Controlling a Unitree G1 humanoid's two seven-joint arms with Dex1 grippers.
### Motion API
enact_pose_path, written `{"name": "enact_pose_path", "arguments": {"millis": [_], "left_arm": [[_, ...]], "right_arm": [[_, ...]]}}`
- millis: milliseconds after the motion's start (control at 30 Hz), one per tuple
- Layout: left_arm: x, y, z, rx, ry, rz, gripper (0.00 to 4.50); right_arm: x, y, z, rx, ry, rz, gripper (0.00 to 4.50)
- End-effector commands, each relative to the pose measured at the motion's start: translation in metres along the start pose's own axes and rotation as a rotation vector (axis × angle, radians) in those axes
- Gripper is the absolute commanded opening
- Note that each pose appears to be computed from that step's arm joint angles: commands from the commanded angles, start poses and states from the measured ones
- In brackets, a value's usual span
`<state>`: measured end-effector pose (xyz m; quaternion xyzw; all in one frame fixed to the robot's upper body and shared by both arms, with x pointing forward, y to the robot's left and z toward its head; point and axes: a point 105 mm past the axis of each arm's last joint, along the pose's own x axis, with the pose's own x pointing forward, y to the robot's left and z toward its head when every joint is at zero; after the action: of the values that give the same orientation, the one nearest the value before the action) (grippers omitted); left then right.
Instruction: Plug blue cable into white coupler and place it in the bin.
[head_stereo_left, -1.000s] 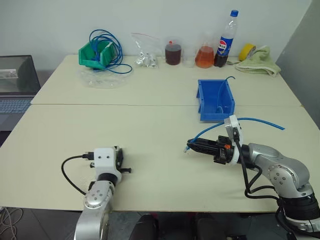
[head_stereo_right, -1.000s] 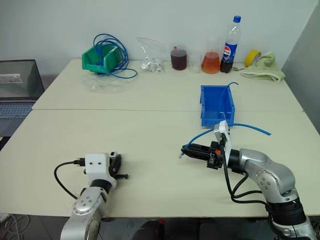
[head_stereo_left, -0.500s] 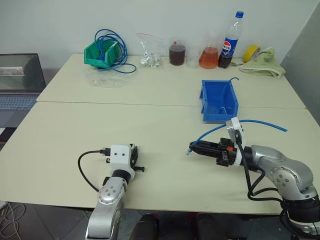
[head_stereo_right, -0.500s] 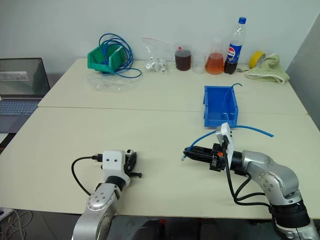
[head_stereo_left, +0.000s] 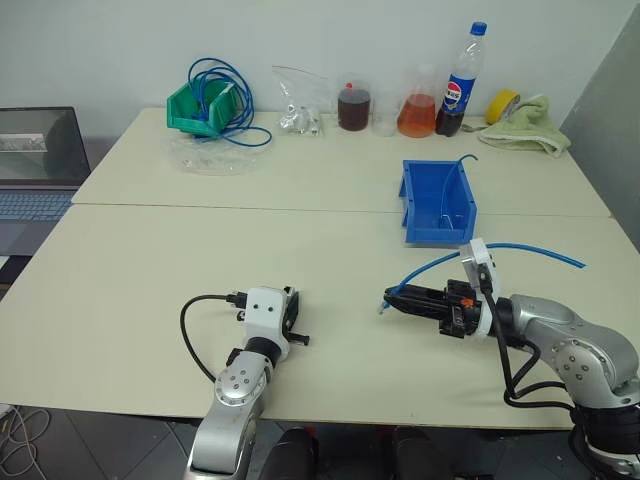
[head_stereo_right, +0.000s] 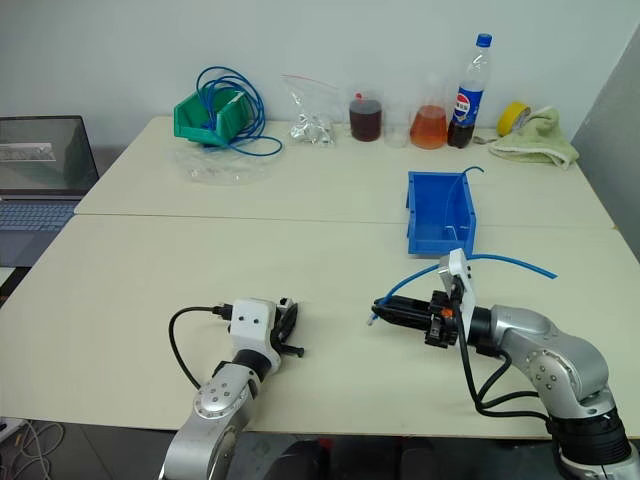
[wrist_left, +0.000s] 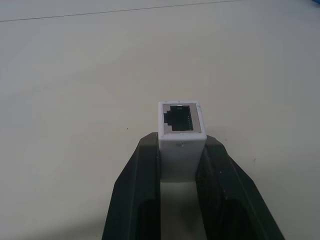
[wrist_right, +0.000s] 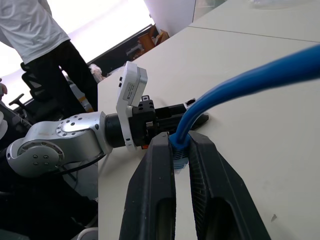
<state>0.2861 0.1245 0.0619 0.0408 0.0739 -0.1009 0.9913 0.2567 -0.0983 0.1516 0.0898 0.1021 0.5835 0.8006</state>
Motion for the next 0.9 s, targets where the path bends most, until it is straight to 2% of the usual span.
{"name": "enact_pose_path", "arguments": {"millis": [33,200,267,300,633,800,900], "left_arm": [[-0.001,-0.003,-0.014,-0.011,0.059,-0.007,0.61],[-0.001,0.001,-0.02,-0.041,0.084,0.013,0.61],[-0.001,0.004,-0.02,-0.057,0.086,0.026,1.31],[-0.001,0.005,-0.02,-0.063,0.088,0.031,1.41],[-0.001,0.007,-0.019,-0.067,0.088,0.029,3.47],[-0.003,0.019,-0.017,-0.053,0.085,0.049,4.5],[-0.006,0.028,-0.016,-0.035,0.082,0.062,4.5]], "right_arm": [[-0.001,0.007,0.01,-0.038,-0.021,0.019,0.11],[-0.001,0.007,0.011,-0.041,-0.019,0.021,0.11],[-0.001,0.007,0.011,-0.041,-0.018,0.022,0.11],[-0.001,0.007,0.011,-0.041,-0.018,0.023,0.11],[0.001,0.007,0.014,-0.046,-0.02,0.032,0.11],[0.002,0.006,0.016,-0.048,-0.021,0.034,0.11],[0.002,0.006,0.016,-0.049,-0.022,0.034,0.11]]}}
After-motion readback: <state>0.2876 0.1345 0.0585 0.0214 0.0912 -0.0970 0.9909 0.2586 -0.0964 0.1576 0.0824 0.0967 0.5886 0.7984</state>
